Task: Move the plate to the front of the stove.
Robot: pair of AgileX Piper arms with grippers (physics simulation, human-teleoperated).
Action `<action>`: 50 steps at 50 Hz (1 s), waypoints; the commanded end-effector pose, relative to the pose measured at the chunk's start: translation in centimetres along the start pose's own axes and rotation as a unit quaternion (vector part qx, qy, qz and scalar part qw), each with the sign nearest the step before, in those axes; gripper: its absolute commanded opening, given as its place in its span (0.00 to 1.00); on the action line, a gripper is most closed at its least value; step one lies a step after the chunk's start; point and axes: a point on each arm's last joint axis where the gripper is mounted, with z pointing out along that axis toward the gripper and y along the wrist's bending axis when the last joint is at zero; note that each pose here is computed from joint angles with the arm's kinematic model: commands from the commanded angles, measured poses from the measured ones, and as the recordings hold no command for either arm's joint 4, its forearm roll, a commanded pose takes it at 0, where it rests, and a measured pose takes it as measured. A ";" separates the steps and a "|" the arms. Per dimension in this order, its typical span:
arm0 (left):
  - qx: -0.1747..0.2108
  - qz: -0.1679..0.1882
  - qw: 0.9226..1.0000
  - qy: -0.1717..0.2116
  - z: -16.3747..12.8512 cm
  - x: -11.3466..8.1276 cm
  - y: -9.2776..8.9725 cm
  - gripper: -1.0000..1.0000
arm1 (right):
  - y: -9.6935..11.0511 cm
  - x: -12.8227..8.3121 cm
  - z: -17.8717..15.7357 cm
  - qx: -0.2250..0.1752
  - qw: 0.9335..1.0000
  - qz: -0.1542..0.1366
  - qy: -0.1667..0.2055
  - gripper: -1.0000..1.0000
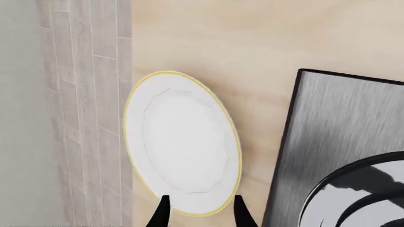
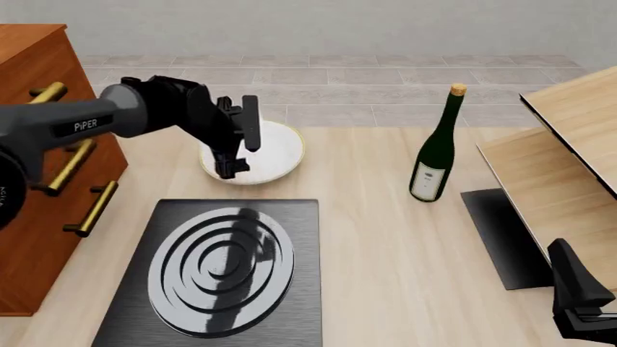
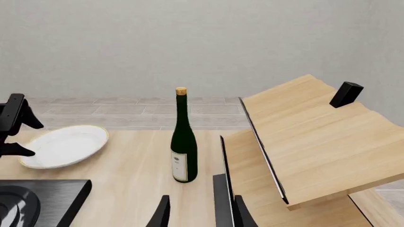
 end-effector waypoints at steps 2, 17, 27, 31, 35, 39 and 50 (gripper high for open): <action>-0.005 0.006 1.000 -0.002 -2.5 0.1 0.0 1.00 | 0.0 0.0 0.0 0.000 1.000 0.000 0.000 1.00; -0.013 0.021 1.000 -0.016 -6.5 -0.6 -2.0 1.00 | 0.0 0.0 0.0 0.000 1.000 0.000 0.000 1.00; -0.027 0.022 0.999 -0.034 -10.1 -1.1 -3.9 1.00 | 0.0 0.0 0.0 0.000 1.000 0.000 0.000 1.00; -0.033 0.023 0.998 -0.043 -11.7 -1.2 -4.9 1.00 | 0.0 0.0 0.0 0.000 1.000 0.000 0.000 1.00; -0.036 0.020 0.998 -0.047 -12.7 -1.1 -5.6 1.00 | 0.0 0.0 0.0 0.000 1.000 0.000 0.000 1.00; -0.039 0.021 0.997 -0.055 -14.3 -1.1 -6.8 1.00 | 0.0 0.0 0.0 0.000 1.000 0.000 0.000 1.00; -0.055 0.026 0.995 -0.077 -17.5 -0.3 -10.0 1.00 | 0.0 0.0 0.0 0.000 1.000 0.000 0.000 1.00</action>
